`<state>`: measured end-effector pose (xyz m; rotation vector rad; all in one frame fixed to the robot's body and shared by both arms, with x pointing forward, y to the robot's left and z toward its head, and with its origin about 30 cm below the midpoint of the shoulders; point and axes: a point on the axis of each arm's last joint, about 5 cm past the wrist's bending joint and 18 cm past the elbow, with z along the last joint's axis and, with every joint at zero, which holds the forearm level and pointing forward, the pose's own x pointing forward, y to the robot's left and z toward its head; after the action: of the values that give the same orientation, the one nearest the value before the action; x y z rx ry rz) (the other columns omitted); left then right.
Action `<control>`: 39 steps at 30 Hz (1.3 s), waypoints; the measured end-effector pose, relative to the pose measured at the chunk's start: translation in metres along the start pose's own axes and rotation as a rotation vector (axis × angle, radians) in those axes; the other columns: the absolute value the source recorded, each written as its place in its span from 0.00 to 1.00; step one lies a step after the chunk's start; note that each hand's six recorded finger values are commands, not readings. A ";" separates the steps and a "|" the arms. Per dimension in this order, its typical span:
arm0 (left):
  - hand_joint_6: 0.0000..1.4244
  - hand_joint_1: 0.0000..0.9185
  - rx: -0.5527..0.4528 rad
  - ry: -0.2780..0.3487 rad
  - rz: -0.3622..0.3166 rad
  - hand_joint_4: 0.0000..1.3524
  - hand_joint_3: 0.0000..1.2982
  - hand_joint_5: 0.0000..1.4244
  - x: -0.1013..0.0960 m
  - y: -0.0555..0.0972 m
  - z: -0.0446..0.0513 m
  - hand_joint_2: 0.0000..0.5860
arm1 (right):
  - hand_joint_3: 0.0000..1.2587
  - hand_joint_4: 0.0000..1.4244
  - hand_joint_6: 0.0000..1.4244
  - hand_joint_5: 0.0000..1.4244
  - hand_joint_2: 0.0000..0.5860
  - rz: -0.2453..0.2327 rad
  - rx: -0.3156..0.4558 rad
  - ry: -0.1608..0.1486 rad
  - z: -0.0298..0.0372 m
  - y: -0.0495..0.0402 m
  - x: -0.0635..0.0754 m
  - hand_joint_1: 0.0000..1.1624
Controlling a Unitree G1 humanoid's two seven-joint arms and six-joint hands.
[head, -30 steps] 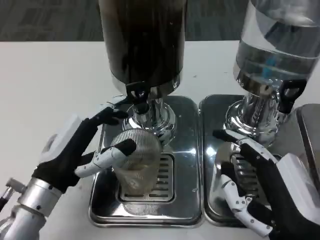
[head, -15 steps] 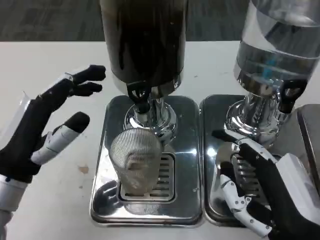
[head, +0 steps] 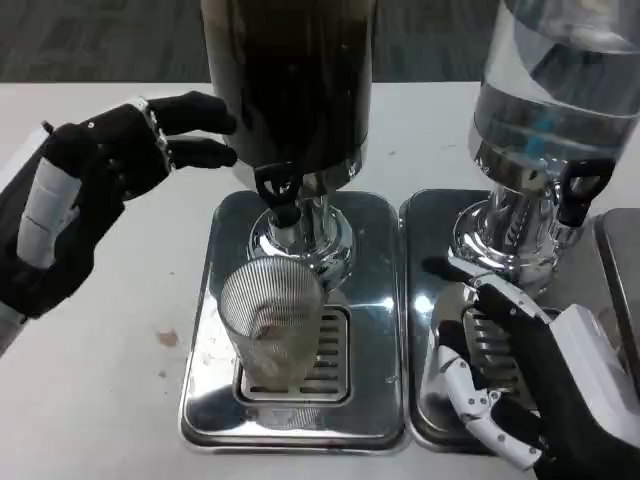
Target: Grasp the cup under the faucet to collect the drink, then remove the cup.
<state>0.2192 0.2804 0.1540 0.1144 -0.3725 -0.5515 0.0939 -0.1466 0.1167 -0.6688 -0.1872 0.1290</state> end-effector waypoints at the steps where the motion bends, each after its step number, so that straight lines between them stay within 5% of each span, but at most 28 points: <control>1: 0.19 0.00 -0.018 0.009 -0.023 0.20 0.28 0.24 0.002 0.002 0.0004 0.09 | 0.20 0.15 0.17 0.11 0.95 0.000 0.000 -0.002 0.0002 0.0001 0.000 0.44; 10: 0.14 0.00 -0.162 0.060 -0.167 0.16 0.23 0.20 0.013 0.012 -0.0013 0.07 | 0.20 0.15 0.16 0.11 0.96 -0.004 0.003 -0.009 0.0005 0.0013 0.002 0.43; 39: 0.08 0.00 -0.257 0.069 -0.351 0.09 0.19 0.14 0.034 0.001 -0.0017 0.08 | 0.20 0.15 0.15 0.11 0.96 -0.020 0.019 0.012 -0.0033 0.0068 0.002 0.43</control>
<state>0.2469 0.2634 0.1633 -0.0503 -0.2113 -0.9344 0.0964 -0.1429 0.1102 -0.6481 -0.1803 0.1074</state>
